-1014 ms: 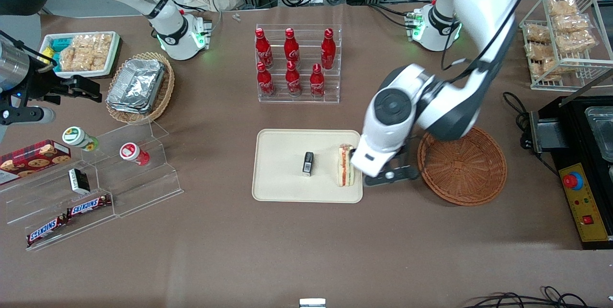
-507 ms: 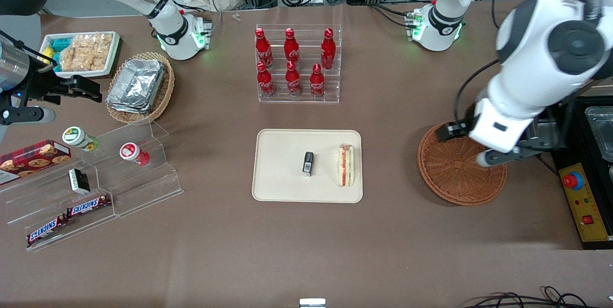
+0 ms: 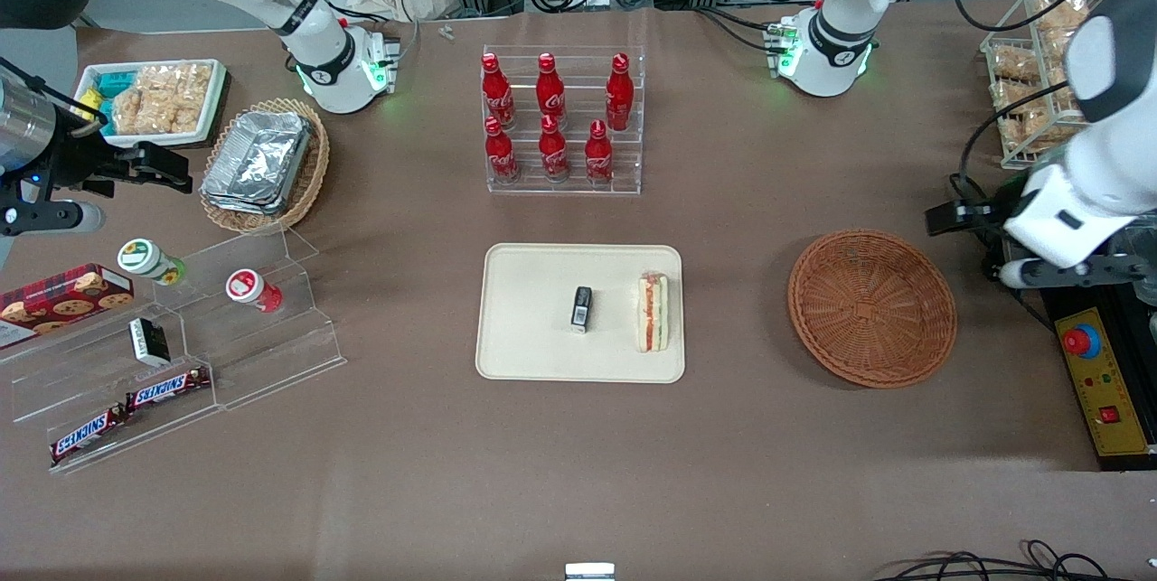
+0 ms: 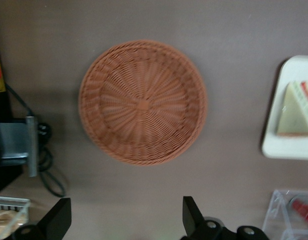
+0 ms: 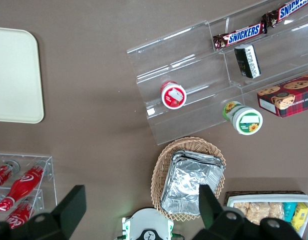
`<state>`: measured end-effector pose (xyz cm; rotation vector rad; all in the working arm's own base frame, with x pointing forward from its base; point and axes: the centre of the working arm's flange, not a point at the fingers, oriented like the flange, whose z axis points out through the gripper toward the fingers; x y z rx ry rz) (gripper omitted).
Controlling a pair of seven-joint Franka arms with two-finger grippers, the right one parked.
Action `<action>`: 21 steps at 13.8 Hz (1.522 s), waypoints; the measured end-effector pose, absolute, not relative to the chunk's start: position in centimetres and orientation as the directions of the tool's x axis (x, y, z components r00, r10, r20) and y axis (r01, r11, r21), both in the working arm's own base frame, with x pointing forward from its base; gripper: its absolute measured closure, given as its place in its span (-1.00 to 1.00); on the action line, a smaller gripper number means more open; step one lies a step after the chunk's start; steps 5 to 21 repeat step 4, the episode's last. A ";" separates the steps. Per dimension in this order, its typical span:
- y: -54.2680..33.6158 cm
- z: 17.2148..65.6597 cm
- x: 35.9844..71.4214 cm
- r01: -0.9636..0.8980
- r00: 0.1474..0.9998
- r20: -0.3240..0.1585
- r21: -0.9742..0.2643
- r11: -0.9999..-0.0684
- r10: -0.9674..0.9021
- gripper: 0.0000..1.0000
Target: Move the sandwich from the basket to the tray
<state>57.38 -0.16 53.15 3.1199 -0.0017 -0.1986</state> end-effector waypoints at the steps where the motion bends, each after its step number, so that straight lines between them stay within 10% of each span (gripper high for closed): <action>1: 1.0 53.2 57.1 -0.013 0.992 -0.129 0.019 -1.000 -0.015 -1.00; 21: 1.1 53.1 56.9 -0.023 0.991 -0.130 0.020 -1.000 -0.026 -1.00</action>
